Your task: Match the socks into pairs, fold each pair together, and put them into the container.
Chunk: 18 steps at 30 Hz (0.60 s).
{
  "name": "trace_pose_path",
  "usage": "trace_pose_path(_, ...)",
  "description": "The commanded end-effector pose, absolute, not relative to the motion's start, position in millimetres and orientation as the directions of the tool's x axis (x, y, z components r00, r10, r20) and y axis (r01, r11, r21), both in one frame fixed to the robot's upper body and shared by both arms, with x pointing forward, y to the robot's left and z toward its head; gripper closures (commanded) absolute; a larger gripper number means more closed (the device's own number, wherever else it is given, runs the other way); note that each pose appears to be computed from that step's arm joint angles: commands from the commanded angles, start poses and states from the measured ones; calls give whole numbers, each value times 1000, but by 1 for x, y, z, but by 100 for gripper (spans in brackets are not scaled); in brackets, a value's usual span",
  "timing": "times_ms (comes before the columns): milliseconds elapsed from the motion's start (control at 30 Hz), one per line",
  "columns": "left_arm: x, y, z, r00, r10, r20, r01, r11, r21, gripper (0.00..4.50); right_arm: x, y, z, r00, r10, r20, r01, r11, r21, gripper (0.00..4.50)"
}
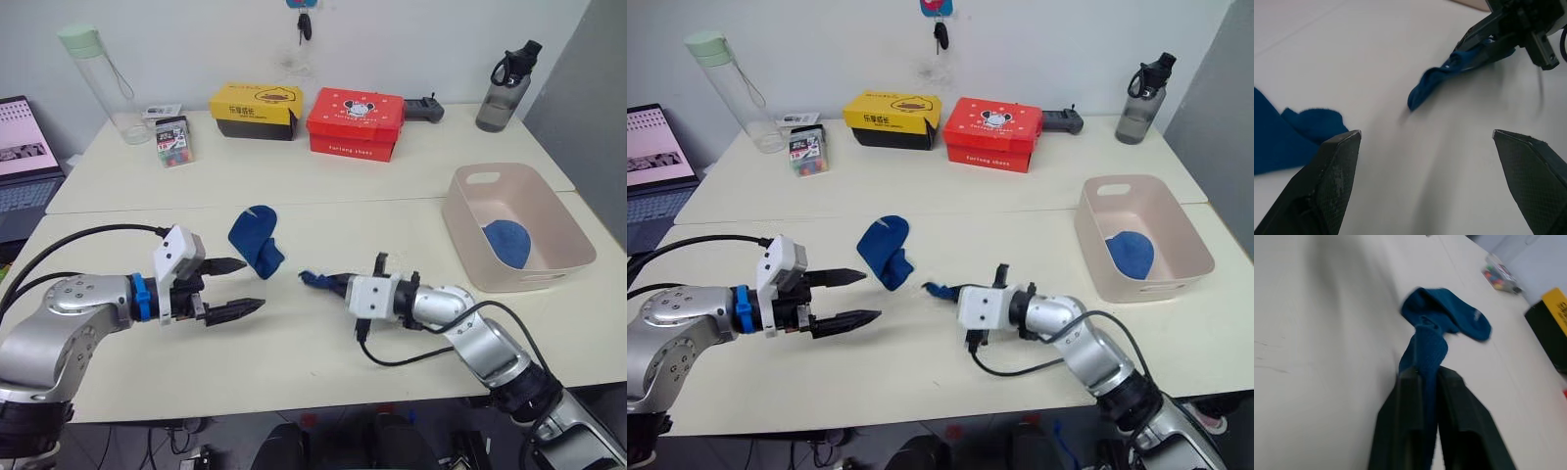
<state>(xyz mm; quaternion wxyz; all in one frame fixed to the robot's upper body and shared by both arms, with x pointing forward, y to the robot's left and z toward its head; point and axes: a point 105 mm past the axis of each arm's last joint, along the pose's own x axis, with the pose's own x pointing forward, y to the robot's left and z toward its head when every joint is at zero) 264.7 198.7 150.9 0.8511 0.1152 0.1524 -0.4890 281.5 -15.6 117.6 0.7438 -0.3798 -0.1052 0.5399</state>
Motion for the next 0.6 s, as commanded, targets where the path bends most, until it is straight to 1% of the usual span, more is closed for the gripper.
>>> trace_pose_path(33,259,192,155,444,-811,-380,891,444,93,0,259,-13,125,281,916,-287,-799,57,-598,279)
trace_pose_path(100,257,187,152,421,-822,-383,903,420,91,0,256,-19,128,257,912,-321,-833,41,-552,207)
trace_pose_path(200,256,180,147,388,-835,-391,920,378,106,0,261,-26,144,291,912,-290,-814,77,-575,100)
trace_pose_path(233,256,178,144,377,-835,-402,925,360,119,0,261,-30,147,297,911,-287,-812,83,-577,71)
trace_pose_path(300,258,174,138,361,-831,-423,932,337,133,0,259,-41,149,319,902,-290,-824,113,-555,71)
trace_pose_path(433,263,166,130,355,-847,-396,932,355,77,0,260,-62,147,405,865,-297,-840,222,-496,71)
trace_pose_path(500,258,157,126,328,-872,-363,932,362,-30,0,260,-75,147,442,843,-306,-838,266,-477,71)
trace_pose_path(567,251,152,120,302,-880,-365,926,362,-106,0,257,-84,148,456,833,-315,-841,286,-460,71)
trace_pose_path(600,249,151,113,299,-875,-381,918,373,-137,0,253,-86,150,442,837,-322,-855,285,-433,71)
